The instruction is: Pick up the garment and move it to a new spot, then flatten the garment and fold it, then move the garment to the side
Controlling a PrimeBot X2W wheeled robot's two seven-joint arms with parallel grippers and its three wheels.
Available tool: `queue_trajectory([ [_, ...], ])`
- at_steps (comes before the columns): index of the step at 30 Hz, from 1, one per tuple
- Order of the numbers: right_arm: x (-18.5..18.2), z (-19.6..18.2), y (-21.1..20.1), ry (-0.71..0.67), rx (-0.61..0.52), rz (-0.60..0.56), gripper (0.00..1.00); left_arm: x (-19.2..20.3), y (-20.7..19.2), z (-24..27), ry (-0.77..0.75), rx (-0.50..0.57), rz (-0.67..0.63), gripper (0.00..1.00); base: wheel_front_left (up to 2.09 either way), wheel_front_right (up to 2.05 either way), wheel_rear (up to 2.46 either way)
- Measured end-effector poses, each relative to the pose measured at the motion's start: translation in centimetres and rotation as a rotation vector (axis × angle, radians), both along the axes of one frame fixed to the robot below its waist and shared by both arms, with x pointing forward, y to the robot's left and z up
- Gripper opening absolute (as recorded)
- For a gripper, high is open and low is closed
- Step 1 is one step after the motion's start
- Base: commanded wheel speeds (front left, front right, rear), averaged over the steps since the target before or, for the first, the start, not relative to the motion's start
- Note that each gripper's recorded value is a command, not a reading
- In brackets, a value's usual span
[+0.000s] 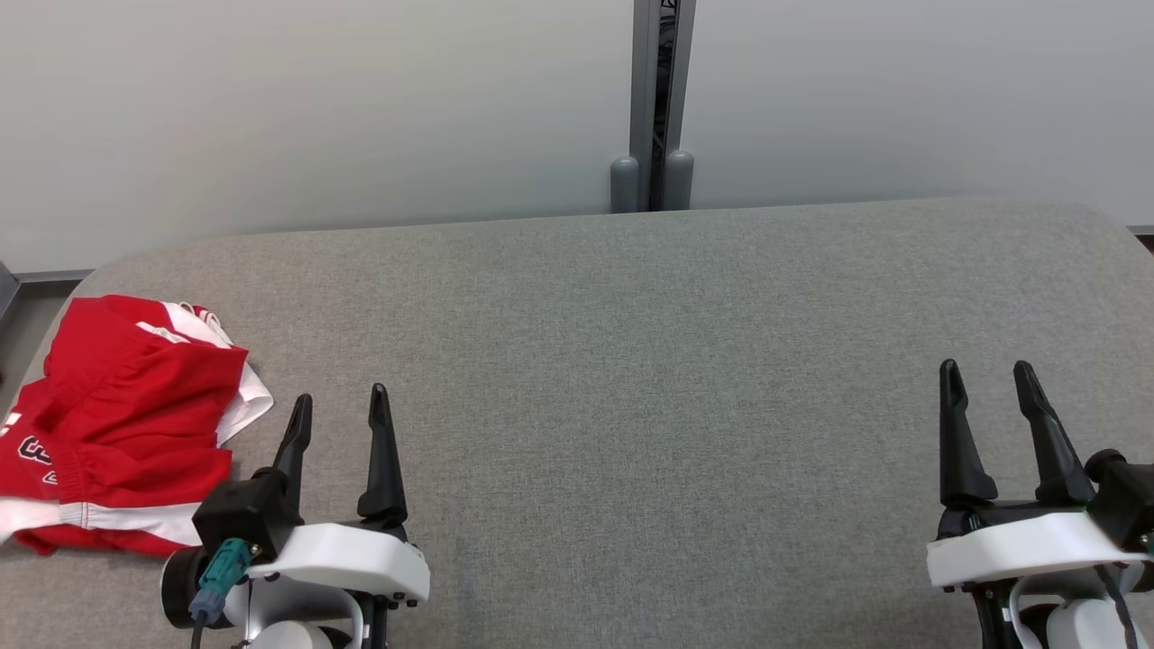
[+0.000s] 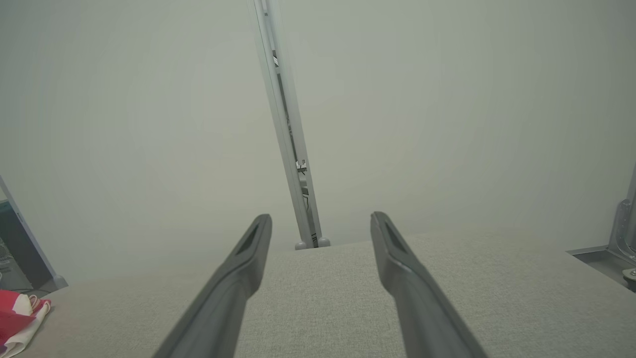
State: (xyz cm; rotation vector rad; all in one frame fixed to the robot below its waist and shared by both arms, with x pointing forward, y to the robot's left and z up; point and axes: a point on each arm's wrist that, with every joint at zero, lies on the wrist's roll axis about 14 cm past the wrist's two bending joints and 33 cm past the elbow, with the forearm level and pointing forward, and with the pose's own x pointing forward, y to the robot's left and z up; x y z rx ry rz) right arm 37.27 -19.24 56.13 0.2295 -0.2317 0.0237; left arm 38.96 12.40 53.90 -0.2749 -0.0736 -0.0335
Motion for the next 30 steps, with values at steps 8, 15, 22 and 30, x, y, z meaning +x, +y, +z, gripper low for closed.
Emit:
queue_trajectory([
  [8, -0.2, -1.9, 0.6, 0.055, -0.042, 0.015, 1.0, -0.6, -0.5, -1.4, 0.019, 0.053, -0.01, 1.0, 0.0, 0.0, 0.0],
  [15, -0.4, -3.7, 0.8, 0.107, -0.058, 0.02, 1.0, -1.2, -0.3, -2.9, 0.05, 0.076, -0.009, 1.0, 0.0, 0.0, 0.0],
  [22, -0.6, -4.0, 0.8, 0.115, -0.102, 0.018, 1.0, -1.3, -0.9, -2.9, 0.031, 0.114, -0.024, 1.0, 0.0, 0.0, 0.0],
  [30, -0.5, -3.5, 0.7, 0.101, -0.154, 0.014, 1.0, -1.5, -1.5, -2.2, -0.008, 0.147, -0.036, 1.0, 0.0, 0.0, 0.0],
])
